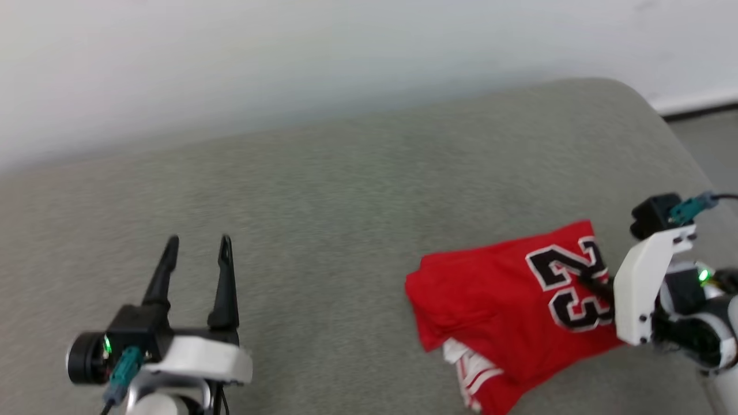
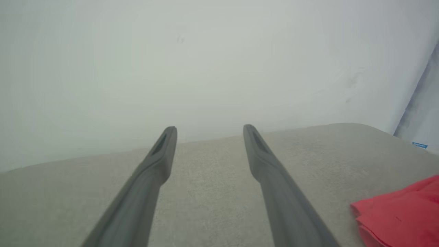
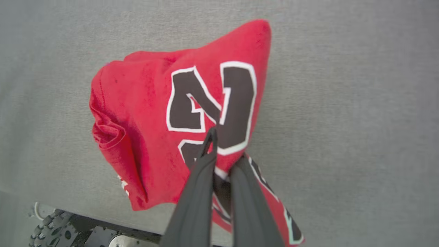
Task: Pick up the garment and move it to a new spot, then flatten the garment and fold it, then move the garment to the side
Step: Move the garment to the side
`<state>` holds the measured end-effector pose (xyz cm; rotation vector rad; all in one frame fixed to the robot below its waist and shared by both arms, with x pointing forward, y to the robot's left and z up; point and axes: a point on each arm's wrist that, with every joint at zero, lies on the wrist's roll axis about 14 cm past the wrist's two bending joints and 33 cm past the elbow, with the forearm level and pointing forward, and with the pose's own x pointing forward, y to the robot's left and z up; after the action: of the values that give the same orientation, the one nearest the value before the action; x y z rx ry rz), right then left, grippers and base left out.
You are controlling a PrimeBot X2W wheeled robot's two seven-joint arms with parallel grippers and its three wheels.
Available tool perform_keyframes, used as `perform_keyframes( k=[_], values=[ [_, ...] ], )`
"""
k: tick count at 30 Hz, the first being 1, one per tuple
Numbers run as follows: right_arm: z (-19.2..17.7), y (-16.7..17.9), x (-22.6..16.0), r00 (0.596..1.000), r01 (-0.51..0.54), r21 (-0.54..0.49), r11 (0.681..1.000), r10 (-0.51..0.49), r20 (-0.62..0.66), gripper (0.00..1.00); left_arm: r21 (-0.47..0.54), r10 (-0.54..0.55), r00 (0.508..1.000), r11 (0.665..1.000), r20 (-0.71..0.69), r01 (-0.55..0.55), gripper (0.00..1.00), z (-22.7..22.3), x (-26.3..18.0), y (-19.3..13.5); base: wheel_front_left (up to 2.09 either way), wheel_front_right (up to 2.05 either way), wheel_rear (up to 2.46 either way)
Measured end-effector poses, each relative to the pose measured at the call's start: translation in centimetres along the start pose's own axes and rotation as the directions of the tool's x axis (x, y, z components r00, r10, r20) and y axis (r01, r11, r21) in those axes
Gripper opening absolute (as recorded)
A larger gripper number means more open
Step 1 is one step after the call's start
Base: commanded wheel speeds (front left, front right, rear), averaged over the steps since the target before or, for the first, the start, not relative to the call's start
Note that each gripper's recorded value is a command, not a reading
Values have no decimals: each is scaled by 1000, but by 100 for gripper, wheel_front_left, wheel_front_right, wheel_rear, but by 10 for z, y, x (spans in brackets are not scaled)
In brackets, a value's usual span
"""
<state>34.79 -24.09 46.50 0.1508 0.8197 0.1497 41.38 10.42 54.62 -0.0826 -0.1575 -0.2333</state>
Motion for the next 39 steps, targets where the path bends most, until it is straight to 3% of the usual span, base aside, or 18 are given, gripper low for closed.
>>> perform_keyframes(
  k=[3,7,11,16,19,20,24,25,26,27,30,34,39],
  values=[
    [12,-42,-14,989,131,5,991,-131,66,0,7,-109,994,994,23,109,100,4,31,-31,0,0,0],
    [14,-100,-16,955,288,53,956,-291,64,0,-16,-241,969,970,46,242,100,-3,71,-74,0,0,0],
    [18,-160,-19,891,444,92,891,-450,66,0,-46,-332,943,942,36,333,100,-26,102,-104,0,0,0],
    [30,-212,-14,809,564,135,814,-578,105,0,-77,-418,908,905,17,418,100,-60,129,-130,0,0,0],
    [36,-237,-8,761,619,153,770,-636,124,0,-84,-447,894,891,5,446,100,-80,141,-137,0,0,0],
    [36,-251,-4,733,652,157,742,-670,120,0,-87,-458,889,885,0,457,100,-92,147,-138,0,0,0],
    [22,-270,7,696,696,164,699,-713,82,0,-104,-460,888,885,-26,455,100,-116,152,-135,0,0,0],
    [19,-272,9,690,702,171,691,-720,75,35,-109,-459,888,885,-34,453,100,-120,151,-135,0,0,0],
    [15,-274,11,687,706,174,687,-723,68,96,-110,-458,888,885,-39,452,100,-123,151,-134,0,0,0],
    [13,-275,12,684,708,177,684,-726,68,100,-108,-455,889,887,-40,449,100,-123,150,-132,0,0,0],
    [14,-276,6,671,714,182,676,-735,100,100,-104,-443,896,893,-36,437,100,-117,149,-130,0,0,0],
    [26,-284,-25,621,744,163,648,-761,188,100,-118,-424,905,900,-28,419,100,-105,141,-128,0,0,0],
    [20,-272,-47,622,745,75,662,-731,279,100,-128,-390,920,915,-35,383,100,-87,122,-121,0,0,0]
  ],
)
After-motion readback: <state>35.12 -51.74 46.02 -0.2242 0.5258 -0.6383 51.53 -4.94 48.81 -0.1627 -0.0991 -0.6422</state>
